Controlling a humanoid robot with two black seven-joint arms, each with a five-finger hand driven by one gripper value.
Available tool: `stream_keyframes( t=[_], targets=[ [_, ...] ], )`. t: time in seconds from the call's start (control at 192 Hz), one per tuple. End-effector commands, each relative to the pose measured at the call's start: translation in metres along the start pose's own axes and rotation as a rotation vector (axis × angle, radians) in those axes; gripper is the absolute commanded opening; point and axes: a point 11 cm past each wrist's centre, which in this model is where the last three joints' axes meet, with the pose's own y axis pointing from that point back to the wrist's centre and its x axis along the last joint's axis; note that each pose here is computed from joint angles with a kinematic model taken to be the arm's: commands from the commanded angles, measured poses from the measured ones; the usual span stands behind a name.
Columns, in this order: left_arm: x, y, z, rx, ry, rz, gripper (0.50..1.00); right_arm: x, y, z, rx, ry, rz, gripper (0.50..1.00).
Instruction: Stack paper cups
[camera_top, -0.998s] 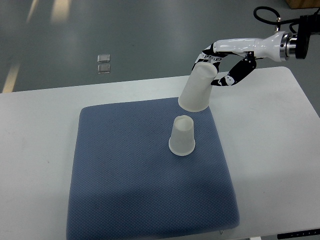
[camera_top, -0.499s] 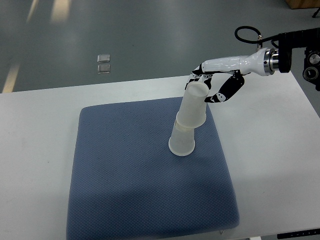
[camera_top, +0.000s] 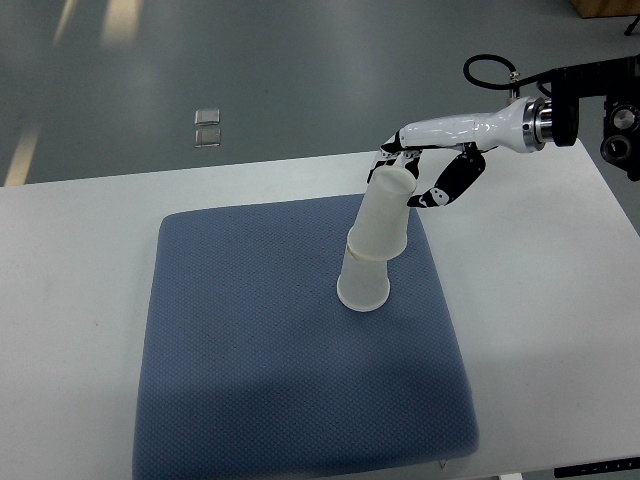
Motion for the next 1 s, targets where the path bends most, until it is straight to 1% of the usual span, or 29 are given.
stream_keyframes(
  t=[0.0,0.442,0.992],
  targets=[
    [0.000,0.000,0.000,0.000,-0.001,0.000,1.000,0.000,0.000,0.000,-0.001,0.001,0.001,0.543],
    [0.000,0.000,0.000,0.000,-0.001,0.000,1.000,-0.001,-0.001,-0.017,0.037,0.034,-0.014,0.543],
    [0.000,0.000,0.000,0.000,0.001,0.000,1.000,-0.003,-0.003,-0.016,0.021,0.063,-0.020,0.552]
  ],
)
